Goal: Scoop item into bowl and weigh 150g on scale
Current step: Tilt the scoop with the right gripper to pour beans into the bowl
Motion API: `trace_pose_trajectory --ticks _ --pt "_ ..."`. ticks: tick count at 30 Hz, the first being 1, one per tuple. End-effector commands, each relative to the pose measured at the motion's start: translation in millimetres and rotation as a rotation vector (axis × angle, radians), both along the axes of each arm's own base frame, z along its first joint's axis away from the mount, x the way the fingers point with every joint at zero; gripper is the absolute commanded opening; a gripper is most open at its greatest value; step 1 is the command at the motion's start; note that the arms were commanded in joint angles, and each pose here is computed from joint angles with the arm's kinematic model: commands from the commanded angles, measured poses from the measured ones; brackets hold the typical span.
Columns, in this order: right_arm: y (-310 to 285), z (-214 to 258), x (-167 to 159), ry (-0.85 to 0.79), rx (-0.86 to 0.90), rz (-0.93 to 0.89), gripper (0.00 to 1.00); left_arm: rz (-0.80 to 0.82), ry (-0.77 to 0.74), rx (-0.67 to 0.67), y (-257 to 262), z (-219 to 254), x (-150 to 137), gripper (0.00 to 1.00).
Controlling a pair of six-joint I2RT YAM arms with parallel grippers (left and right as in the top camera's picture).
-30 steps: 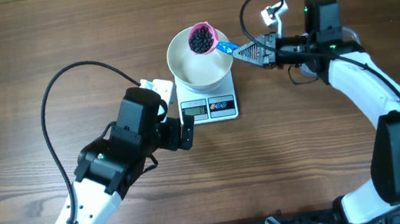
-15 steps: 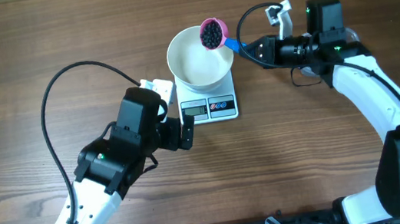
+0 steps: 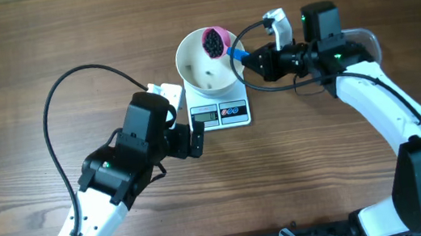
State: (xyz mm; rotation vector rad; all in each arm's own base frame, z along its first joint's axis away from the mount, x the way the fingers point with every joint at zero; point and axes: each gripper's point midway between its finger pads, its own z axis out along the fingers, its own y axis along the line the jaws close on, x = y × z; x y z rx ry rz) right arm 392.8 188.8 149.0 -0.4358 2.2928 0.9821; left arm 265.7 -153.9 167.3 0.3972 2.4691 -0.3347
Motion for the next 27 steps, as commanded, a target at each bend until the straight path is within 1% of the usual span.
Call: trace_pose_trajectory --ticks 1,11,19,27 --pt "-1 10 0 -0.075 -0.035 0.016 0.04 -0.017 -0.010 0.014 -1 1 0 1.00" --pt "-5 33 -1 -0.137 -0.041 -0.001 0.04 -0.017 -0.010 0.014 -1 1 0 1.00" --pt "-6 32 0 -0.157 -0.065 0.005 0.04 -0.017 -0.010 0.014 -1 1 0 1.00" --pt "4 29 -6 -0.190 -0.101 0.052 0.04 -0.017 -0.010 0.014 -1 1 0 1.00"
